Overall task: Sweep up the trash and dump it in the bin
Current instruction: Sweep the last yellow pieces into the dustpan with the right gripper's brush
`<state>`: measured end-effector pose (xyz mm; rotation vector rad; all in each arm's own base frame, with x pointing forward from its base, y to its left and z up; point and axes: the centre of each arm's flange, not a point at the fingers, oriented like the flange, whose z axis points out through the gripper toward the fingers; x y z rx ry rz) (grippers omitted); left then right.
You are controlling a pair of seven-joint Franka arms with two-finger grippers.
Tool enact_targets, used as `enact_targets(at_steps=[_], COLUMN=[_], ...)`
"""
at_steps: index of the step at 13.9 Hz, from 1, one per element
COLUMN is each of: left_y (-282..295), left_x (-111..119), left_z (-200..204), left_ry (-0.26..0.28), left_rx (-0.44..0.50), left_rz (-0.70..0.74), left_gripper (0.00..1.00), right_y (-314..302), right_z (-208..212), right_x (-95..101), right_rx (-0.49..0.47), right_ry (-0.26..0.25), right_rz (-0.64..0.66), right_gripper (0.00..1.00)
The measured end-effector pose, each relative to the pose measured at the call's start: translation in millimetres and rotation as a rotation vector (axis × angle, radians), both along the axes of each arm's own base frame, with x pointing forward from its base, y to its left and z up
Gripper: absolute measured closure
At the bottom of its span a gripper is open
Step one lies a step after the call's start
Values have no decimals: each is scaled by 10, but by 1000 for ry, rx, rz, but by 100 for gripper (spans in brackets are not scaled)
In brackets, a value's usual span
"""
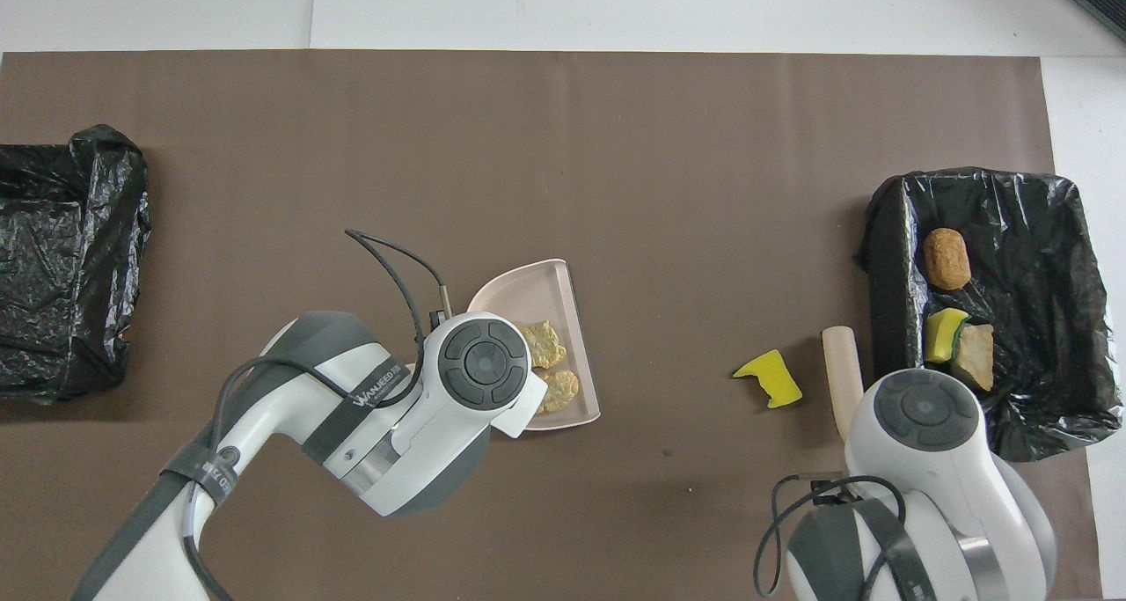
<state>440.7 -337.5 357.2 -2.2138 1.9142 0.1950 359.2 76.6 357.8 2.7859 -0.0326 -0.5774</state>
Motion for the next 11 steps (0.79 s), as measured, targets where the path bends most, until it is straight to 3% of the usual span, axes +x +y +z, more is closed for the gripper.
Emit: enact_targets(at_steps=[4,7,11], left_y=[0,0,1], left_x=[0,0,-1], left_z=[0,0,-2], left_ry=[0,0,0], left_rx=[0,0,0], left_rz=[0,0,0], left_gripper=[68,68,68], right_y=[412,840,1542], right_z=[-224,-220,-237], right_x=[-98,-108,-192], right_rx=[149,331,484], right_ry=[43,8,-23], right_rz=[-37,-118,-163], right_gripper=[73,73,73])
